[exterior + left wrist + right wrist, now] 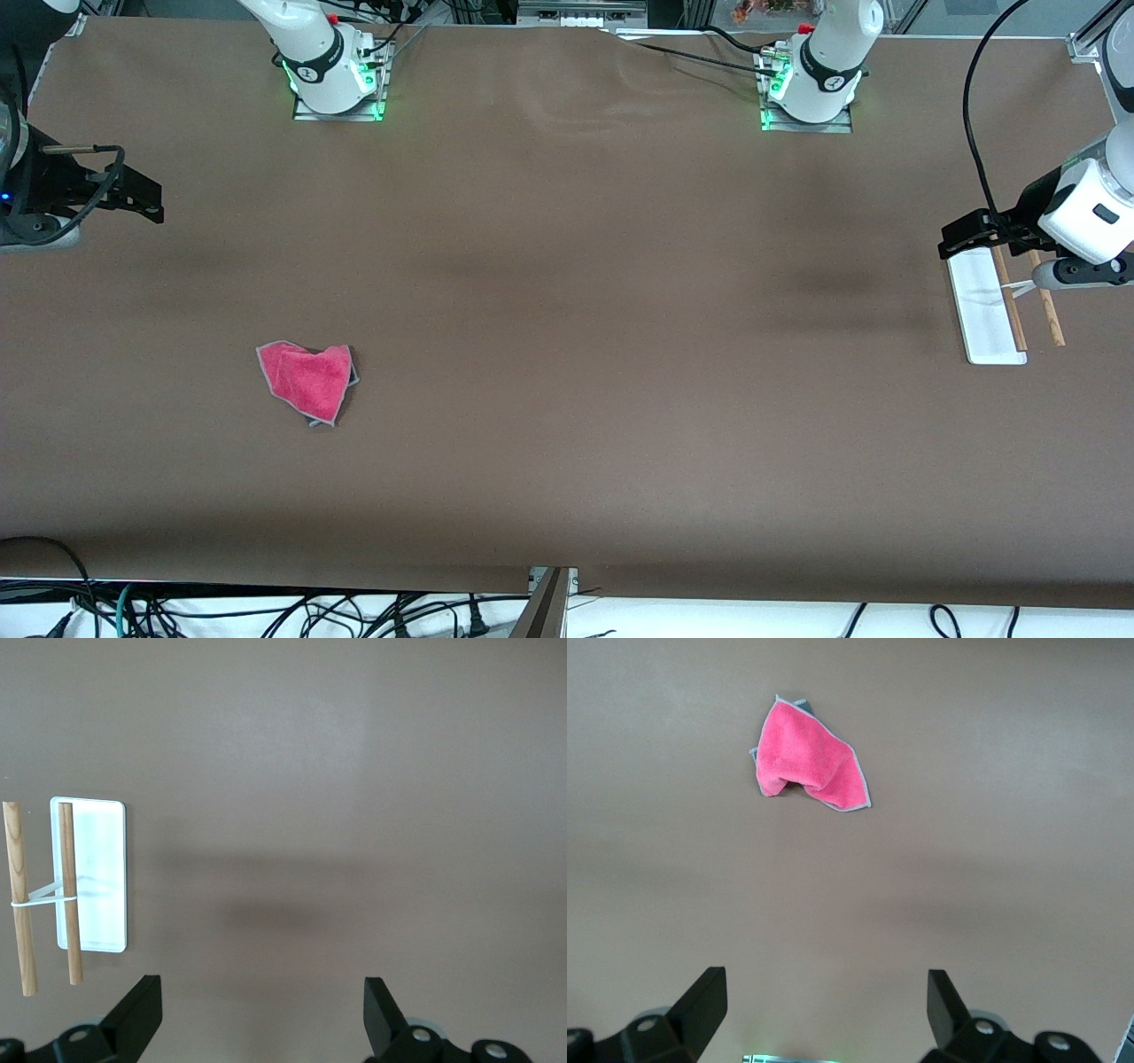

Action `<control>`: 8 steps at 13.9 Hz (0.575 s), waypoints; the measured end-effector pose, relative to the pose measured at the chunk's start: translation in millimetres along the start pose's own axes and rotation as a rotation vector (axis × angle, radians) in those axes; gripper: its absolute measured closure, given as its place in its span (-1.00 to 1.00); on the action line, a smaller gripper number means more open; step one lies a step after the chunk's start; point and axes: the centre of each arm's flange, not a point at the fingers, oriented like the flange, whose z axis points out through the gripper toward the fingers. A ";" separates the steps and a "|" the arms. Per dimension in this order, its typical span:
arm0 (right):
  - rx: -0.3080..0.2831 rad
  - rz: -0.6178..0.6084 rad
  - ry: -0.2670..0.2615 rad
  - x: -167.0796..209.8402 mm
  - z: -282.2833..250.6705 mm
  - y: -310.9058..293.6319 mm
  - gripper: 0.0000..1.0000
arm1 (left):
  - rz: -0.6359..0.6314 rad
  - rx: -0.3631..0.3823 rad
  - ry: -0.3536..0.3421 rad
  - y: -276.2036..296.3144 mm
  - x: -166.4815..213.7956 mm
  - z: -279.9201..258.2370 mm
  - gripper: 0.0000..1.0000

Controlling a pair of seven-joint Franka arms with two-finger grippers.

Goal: Pass towel and hang on rack

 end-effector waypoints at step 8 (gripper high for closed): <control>0.003 0.001 0.004 0.6 -0.9 0.0 -1.00 | -0.016 -0.002 0.009 -9.1 1.7 -0.8 -1.00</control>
